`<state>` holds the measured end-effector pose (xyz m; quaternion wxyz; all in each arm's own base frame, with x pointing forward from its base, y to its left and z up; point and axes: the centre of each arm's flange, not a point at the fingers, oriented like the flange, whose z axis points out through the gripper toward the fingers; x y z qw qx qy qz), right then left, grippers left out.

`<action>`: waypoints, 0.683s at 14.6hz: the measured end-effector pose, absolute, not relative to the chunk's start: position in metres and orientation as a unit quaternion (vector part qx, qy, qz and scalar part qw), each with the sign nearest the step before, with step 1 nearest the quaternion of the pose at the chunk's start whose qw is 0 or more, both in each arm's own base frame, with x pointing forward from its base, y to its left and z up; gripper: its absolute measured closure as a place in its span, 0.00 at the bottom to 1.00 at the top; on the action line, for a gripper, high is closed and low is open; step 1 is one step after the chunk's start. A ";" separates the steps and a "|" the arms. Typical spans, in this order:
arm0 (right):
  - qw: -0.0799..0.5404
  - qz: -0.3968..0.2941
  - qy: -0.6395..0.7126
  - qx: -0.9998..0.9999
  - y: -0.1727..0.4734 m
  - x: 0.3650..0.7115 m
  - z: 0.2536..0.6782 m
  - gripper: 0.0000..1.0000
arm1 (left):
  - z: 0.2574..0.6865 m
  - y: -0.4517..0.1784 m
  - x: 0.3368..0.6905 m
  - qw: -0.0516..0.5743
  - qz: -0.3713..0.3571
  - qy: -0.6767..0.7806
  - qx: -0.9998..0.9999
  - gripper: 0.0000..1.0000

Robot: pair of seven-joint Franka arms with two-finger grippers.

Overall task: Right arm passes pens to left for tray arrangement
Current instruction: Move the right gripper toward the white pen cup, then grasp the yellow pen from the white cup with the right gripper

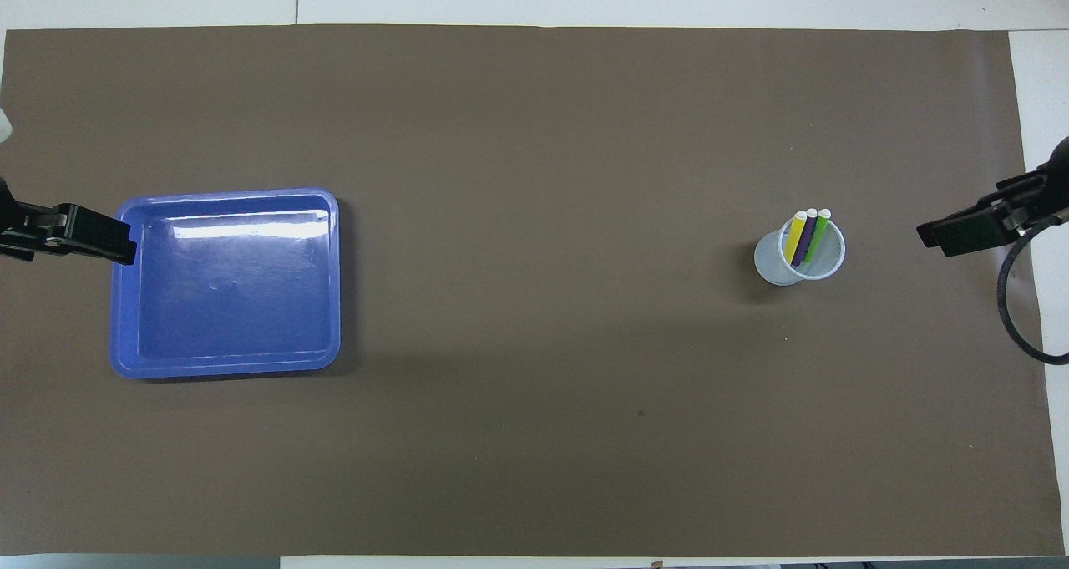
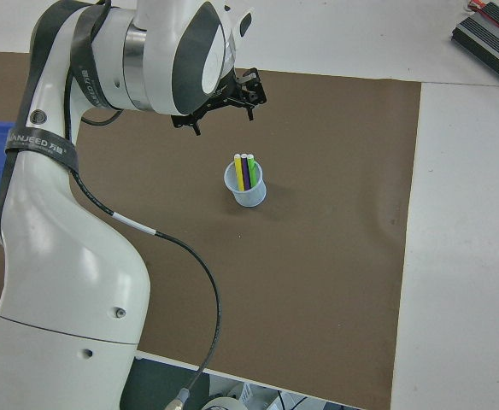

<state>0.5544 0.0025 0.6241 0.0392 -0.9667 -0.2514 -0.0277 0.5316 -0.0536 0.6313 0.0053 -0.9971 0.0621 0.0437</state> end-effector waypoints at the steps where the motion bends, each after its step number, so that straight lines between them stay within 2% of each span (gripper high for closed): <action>1: 0.039 -0.035 -0.284 -0.957 0.017 0.560 0.620 0.00 | 0.631 -0.054 0.532 0.005 0.044 0.062 -0.997 0.00; 4: 0.048 -0.052 -0.400 -0.914 0.057 0.591 0.579 0.00 | 0.631 -0.054 0.532 0.005 0.044 0.062 -0.997 0.00; 7: 0.063 -0.059 -0.480 -0.873 0.056 0.631 0.512 0.00 | 0.631 -0.053 0.532 0.005 0.044 0.062 -0.997 0.00; 10: 0.058 -0.051 -0.555 -0.828 0.058 0.648 0.470 0.00 | 0.631 -0.053 0.532 0.005 0.044 0.062 -0.997 0.00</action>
